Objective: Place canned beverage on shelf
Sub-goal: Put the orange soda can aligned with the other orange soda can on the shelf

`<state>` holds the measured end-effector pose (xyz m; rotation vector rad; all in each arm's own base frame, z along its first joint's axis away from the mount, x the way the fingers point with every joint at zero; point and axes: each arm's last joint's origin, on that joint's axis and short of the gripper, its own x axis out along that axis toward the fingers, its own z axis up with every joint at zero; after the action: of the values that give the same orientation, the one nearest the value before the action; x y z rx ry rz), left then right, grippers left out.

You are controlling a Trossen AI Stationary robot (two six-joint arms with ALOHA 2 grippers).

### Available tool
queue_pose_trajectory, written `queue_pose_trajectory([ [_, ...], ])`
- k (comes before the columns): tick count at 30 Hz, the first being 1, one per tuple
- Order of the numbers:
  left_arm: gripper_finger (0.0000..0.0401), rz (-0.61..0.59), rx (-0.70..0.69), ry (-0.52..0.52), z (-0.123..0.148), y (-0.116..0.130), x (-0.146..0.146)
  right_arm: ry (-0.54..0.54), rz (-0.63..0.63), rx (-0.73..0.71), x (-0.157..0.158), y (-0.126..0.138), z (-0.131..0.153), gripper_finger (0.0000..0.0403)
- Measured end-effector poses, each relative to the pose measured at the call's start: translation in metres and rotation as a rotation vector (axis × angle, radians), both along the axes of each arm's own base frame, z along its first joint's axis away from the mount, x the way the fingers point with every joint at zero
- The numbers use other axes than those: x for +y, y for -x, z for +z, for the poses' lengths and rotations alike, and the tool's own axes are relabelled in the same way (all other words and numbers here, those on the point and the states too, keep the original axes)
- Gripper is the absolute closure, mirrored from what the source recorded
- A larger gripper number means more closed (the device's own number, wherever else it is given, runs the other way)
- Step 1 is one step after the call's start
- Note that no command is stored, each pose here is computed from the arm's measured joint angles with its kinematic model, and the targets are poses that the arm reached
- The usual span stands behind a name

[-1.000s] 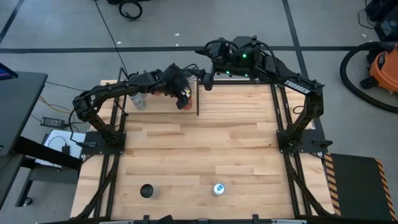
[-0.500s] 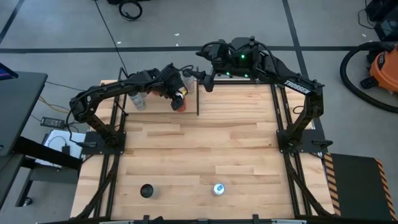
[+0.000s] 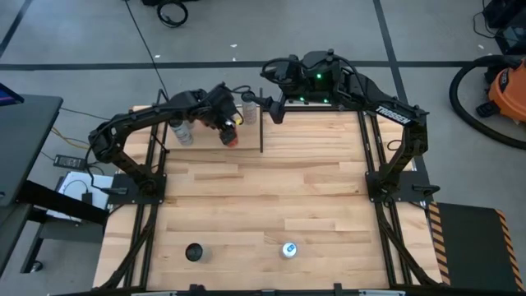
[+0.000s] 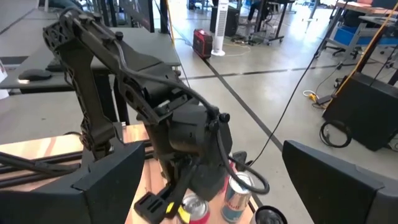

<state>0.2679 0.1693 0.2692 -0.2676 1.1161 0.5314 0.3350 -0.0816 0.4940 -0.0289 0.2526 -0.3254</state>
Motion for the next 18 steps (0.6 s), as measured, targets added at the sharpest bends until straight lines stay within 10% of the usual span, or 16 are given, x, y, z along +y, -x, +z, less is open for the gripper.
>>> queue_pose_trajectory([
  [18, 0.0134, 0.111, 0.110, 0.063, 0.002, 0.032, 0.012, -0.040, -0.007, 0.055, 0.000, 0.002, -0.006, 0.0013],
])
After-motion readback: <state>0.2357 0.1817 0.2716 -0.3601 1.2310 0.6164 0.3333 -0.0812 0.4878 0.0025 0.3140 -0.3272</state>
